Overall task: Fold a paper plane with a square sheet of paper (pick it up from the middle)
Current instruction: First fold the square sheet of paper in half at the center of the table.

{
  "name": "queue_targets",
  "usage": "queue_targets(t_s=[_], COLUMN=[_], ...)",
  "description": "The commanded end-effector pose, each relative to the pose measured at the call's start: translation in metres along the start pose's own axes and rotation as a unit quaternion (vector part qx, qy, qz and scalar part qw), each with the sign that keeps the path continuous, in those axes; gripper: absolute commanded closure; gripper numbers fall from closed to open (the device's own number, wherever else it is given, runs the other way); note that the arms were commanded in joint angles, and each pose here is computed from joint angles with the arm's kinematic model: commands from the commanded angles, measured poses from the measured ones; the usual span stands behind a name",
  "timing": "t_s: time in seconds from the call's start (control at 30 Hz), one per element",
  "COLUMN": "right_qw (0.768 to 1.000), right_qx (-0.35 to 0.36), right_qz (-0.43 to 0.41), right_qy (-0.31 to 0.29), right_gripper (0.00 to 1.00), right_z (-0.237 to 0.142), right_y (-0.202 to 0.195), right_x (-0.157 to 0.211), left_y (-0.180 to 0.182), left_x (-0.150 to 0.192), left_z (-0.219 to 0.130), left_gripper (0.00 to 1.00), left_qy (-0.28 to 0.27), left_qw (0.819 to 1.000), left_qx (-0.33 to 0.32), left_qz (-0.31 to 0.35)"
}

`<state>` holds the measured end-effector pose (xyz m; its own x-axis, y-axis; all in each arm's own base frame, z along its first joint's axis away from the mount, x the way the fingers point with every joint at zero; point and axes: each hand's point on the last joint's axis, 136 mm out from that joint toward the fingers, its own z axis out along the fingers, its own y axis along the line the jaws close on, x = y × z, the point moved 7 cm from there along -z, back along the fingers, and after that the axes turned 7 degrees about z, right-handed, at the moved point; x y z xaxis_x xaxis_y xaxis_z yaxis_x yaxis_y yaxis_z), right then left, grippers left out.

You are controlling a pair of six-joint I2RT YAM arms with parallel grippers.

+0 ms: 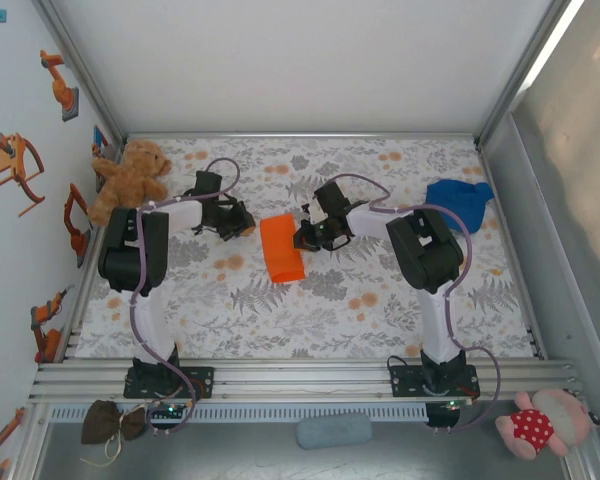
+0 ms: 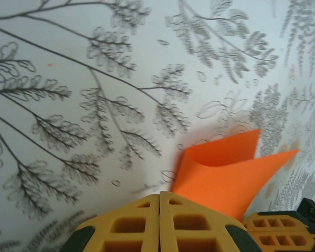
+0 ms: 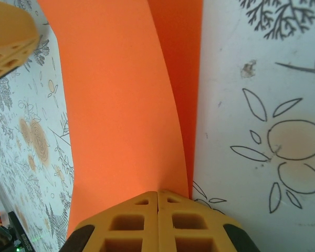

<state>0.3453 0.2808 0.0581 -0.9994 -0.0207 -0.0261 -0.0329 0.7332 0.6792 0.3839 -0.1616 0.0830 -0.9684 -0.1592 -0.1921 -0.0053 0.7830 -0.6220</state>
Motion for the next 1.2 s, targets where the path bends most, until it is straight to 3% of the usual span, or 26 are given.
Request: queue_targets(t_s=[0.0, 0.3, 0.57, 0.83, 1.03, 1.17], right_qw=[0.956, 0.956, 0.956, 0.955, 0.956, 0.956], right_qx=[0.255, 0.255, 0.255, 0.257, 0.256, 0.255], right_qz=[0.121, 0.121, 0.121, 0.122, 0.122, 0.122], right_qy=[0.082, 0.081, 0.080, 0.080, 0.079, 0.079], right_gripper=[1.00, 1.00, 1.00, 1.00, 1.00, 1.00], right_z=[0.016, 0.016, 0.016, 0.016, 0.015, 0.016], right_y=[-0.129, -0.129, -0.129, -0.130, -0.130, -0.130], right_x=[0.058, 0.057, 0.057, 0.059, 0.058, 0.059], left_y=[-0.034, -0.043, -0.007, 0.029, -0.005, -0.044], left_x=[0.006, 0.007, -0.010, -0.029, -0.029, -0.002], left_z=[-0.011, 0.024, 0.038, 0.024, -0.008, -0.025], left_gripper=[0.91, 0.91, 0.92, 0.92, 0.92, 0.92], left_qy=[-0.021, 0.005, 0.011, 0.017, 0.000, -0.008], left_qw=[0.999, 0.999, 0.999, 0.996, 0.998, 1.000], left_qx=[0.031, 0.037, -0.027, -0.090, -0.054, -0.011], left_qz=[0.034, 0.031, 0.019, -0.022, -0.007, 0.004])
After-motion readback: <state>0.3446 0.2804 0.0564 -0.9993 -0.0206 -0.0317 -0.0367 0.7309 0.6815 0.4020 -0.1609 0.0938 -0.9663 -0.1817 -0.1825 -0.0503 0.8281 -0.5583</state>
